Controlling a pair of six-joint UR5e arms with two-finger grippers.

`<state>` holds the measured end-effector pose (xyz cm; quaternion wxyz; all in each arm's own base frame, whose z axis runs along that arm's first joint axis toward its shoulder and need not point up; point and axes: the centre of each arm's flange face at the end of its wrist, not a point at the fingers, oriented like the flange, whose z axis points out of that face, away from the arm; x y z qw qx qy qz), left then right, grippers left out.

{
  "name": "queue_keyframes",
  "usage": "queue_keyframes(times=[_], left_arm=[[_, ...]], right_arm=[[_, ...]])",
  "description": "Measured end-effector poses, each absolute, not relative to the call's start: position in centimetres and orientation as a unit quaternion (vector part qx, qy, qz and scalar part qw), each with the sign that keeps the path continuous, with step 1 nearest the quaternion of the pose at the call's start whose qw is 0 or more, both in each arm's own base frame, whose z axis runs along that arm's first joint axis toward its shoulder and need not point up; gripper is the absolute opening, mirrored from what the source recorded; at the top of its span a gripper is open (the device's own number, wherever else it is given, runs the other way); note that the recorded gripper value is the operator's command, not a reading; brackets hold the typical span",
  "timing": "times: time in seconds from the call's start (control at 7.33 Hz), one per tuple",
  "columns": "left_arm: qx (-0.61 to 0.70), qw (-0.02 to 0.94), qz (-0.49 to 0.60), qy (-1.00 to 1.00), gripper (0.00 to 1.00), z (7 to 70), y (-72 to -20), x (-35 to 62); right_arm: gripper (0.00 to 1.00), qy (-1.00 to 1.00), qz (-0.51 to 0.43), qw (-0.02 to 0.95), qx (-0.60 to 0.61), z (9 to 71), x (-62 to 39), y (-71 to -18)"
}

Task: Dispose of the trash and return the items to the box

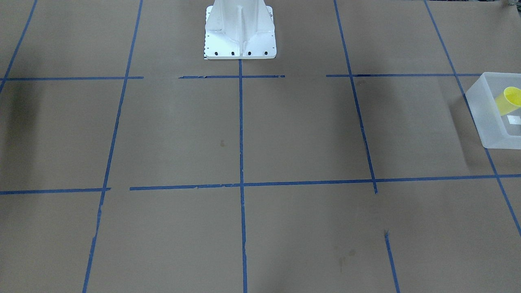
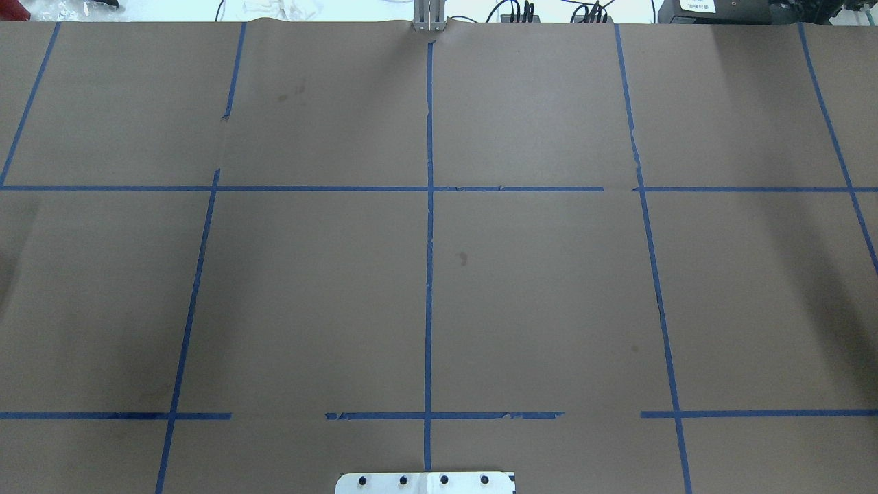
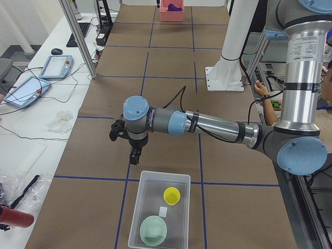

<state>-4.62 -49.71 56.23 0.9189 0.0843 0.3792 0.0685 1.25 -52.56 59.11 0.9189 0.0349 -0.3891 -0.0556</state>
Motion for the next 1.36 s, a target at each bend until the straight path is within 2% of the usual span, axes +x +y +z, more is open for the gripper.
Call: queue_keyframes(times=[1.36], left_arm=[[0.111, 0.916, 0.081, 0.376, 1.0, 59.3, -50.5, -4.5]], right_arm=[[1.0, -0.413, -0.041, 0.91, 0.008, 61.4, 1.3, -51.5]])
